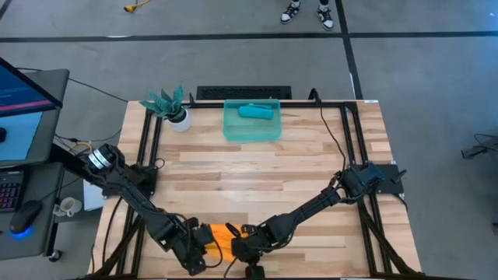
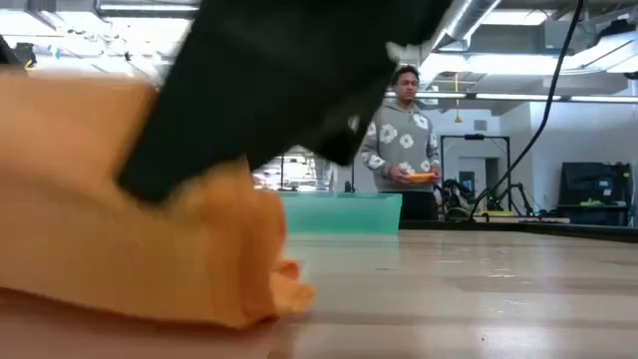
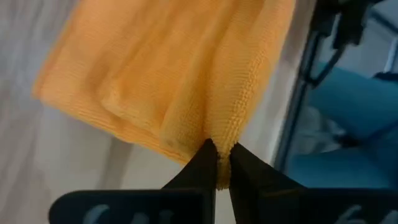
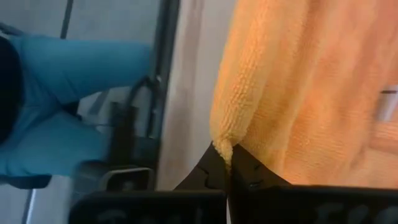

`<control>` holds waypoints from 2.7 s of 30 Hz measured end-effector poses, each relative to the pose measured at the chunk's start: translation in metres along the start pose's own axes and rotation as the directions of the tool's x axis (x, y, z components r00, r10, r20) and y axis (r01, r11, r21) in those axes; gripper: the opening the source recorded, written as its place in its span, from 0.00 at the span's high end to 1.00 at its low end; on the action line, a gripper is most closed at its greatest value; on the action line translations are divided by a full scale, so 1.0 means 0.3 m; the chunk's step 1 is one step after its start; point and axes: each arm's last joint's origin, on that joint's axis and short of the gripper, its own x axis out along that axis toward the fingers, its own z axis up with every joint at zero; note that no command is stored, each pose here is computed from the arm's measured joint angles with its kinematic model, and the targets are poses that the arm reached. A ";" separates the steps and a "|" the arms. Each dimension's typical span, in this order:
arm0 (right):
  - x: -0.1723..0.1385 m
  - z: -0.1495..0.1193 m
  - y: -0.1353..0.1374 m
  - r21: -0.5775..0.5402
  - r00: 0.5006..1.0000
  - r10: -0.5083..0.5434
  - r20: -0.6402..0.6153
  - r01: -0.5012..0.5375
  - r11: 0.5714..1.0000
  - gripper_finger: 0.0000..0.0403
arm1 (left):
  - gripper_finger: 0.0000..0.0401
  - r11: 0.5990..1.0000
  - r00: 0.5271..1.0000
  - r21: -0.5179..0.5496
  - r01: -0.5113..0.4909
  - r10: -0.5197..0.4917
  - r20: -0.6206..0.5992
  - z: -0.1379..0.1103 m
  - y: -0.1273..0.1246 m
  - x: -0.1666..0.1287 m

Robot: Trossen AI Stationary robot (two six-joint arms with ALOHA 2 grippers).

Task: Roll microfiber towels into tight, uniform cylinder then place into a basket
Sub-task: Roll the yellow microfiber cloth

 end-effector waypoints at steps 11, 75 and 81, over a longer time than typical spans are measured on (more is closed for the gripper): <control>-0.081 0.053 -0.051 0.118 0.990 -0.116 -0.086 0.125 0.985 0.98 | 0.95 0.981 0.983 -0.192 -0.005 -0.030 -0.179 0.135 0.099 -0.015; -0.302 0.123 -0.329 -0.045 0.925 -0.356 -0.133 0.353 0.934 0.99 | 0.99 1.000 0.991 0.019 0.008 -0.005 -0.131 0.248 0.361 -0.139; -0.339 0.144 -0.426 -0.020 0.939 -0.314 -0.141 0.314 0.949 0.99 | 0.99 0.997 0.993 0.038 -0.063 0.067 -0.101 0.252 0.372 -0.126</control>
